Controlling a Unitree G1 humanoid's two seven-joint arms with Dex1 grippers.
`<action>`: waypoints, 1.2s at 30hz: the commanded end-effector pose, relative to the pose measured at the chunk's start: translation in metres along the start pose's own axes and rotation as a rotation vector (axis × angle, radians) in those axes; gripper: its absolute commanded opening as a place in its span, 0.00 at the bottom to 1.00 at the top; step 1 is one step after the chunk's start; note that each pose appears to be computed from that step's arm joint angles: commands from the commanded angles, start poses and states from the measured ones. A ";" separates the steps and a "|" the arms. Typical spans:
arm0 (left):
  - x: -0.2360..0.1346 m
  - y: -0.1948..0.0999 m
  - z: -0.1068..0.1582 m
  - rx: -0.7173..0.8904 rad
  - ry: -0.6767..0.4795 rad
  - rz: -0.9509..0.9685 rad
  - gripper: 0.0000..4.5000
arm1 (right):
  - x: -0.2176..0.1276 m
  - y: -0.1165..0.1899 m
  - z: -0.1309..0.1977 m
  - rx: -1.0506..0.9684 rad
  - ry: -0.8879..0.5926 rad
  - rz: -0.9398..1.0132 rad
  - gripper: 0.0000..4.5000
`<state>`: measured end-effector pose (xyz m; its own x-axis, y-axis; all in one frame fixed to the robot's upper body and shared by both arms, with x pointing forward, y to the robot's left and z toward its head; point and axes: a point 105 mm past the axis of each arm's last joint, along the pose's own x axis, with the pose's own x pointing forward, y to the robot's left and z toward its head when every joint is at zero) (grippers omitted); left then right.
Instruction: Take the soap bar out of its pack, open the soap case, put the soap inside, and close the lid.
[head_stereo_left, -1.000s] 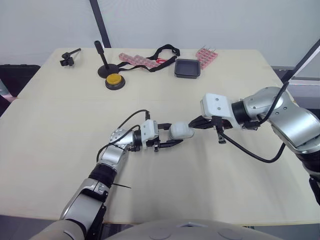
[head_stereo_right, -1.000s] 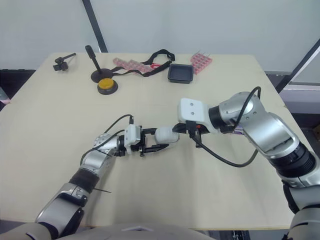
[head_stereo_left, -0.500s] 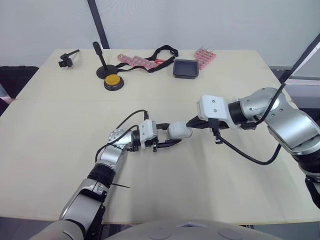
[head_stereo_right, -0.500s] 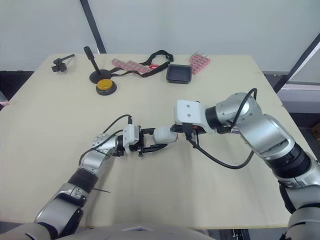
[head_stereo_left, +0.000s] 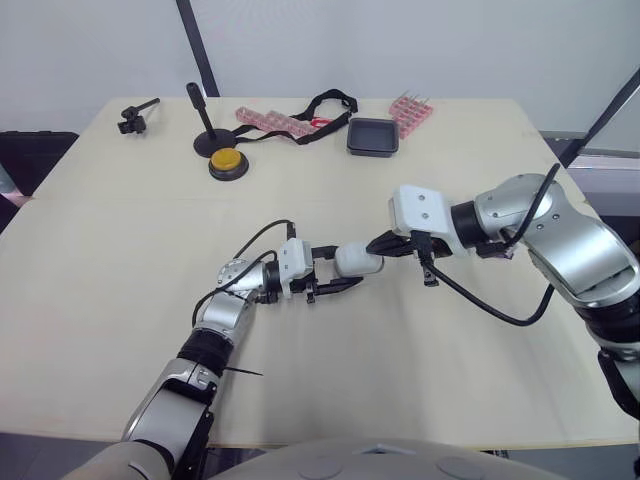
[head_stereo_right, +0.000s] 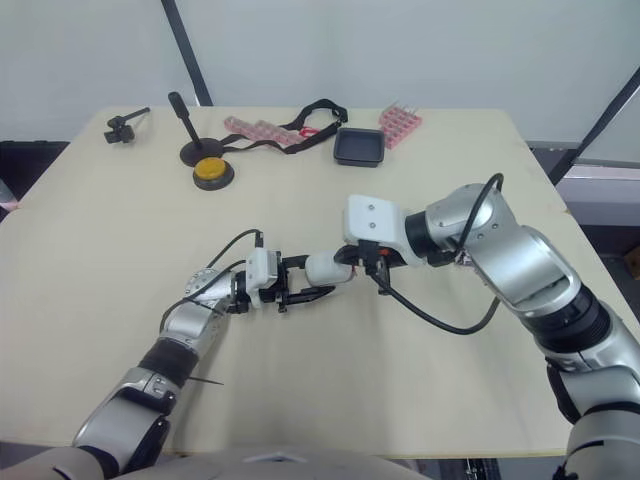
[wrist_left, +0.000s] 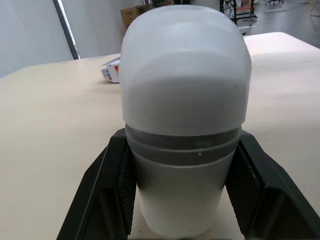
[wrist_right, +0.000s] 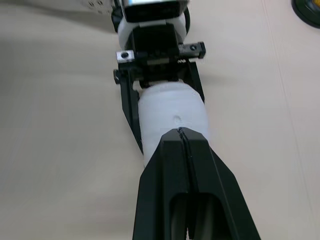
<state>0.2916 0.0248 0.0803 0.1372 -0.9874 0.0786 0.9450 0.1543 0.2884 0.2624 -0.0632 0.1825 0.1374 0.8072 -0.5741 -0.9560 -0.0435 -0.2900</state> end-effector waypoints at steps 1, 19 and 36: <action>-0.005 -0.001 -0.013 -0.027 0.054 0.005 0.43 | -0.009 0.000 0.012 -0.037 -0.020 -0.012 0.00; -0.006 -0.001 -0.014 -0.017 0.067 -0.008 0.43 | -0.014 0.001 0.025 -0.048 -0.066 -0.012 0.00; -0.007 -0.004 -0.015 -0.003 0.079 -0.022 0.43 | 0.006 0.000 -0.002 -0.012 0.014 -0.007 0.00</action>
<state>0.2931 0.0233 0.0819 0.1299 -0.9886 0.0764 0.9379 0.1475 0.3140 0.2631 -0.0586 0.1815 0.1367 0.8111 -0.5688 -0.9564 -0.0415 -0.2890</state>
